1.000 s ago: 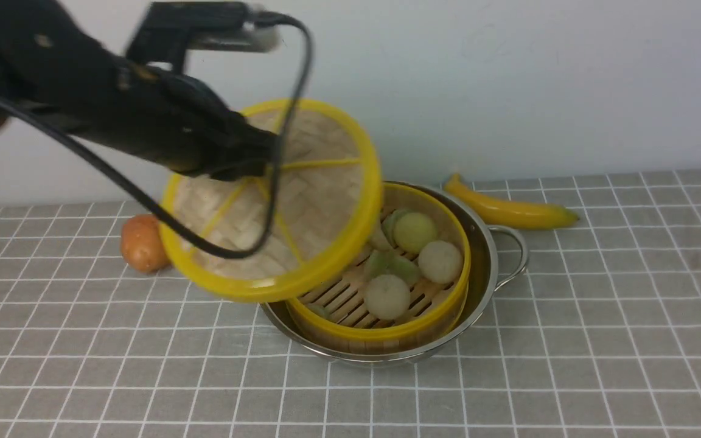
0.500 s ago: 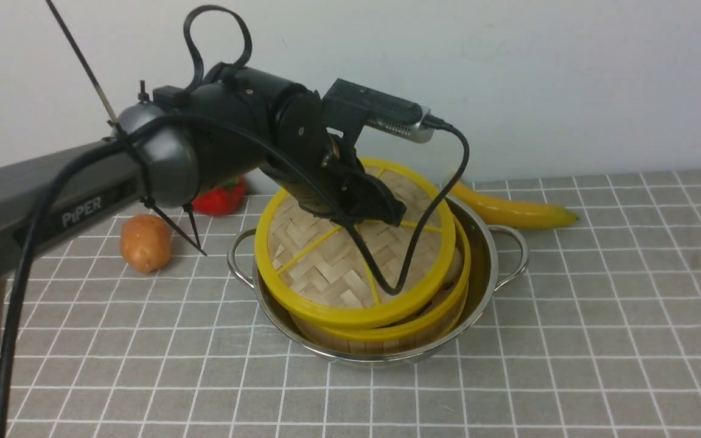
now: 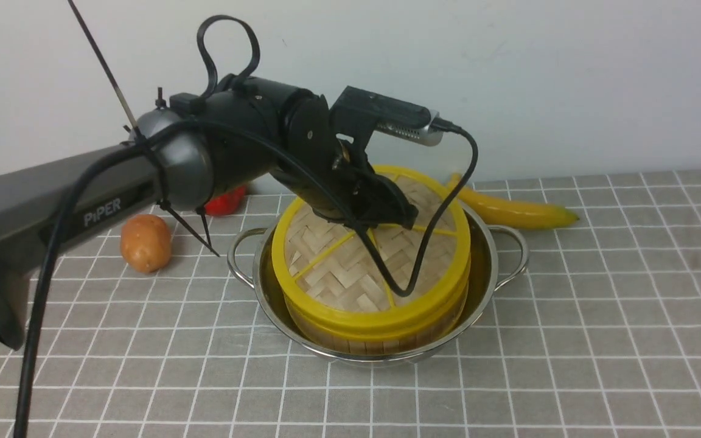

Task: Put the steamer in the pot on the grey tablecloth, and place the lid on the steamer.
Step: 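Place the yellow bamboo steamer lid onto the steamer in the pot with the left gripper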

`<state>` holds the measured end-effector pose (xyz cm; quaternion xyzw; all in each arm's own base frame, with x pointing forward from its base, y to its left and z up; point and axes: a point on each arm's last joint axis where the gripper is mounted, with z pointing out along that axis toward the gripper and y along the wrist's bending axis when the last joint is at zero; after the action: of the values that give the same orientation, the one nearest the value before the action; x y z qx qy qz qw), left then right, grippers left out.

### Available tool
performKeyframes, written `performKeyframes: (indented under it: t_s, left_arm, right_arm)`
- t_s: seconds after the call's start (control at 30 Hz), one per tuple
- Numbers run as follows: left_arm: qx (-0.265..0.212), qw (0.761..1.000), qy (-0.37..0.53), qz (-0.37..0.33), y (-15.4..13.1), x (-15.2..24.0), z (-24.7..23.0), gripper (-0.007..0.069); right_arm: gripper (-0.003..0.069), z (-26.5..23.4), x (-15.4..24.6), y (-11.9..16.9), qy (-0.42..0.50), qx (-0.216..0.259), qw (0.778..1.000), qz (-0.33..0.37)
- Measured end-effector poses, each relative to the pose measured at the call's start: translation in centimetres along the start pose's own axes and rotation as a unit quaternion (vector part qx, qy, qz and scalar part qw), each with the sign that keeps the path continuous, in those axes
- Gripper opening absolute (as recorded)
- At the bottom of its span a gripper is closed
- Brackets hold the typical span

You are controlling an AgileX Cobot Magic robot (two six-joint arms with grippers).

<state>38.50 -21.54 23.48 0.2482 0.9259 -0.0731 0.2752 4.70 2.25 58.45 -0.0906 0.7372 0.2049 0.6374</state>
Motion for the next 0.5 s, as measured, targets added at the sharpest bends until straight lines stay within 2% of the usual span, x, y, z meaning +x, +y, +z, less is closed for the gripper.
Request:
performKeyframes:
  t_s: [0.5]
  left_arm:
    - [0.000,1.000,-0.004,0.004,-0.02,-0.02,0.66,0.0120]
  right_arm:
    - [0.0356,0.00,0.00,0.00,0.000,0.000,1.000,0.000]
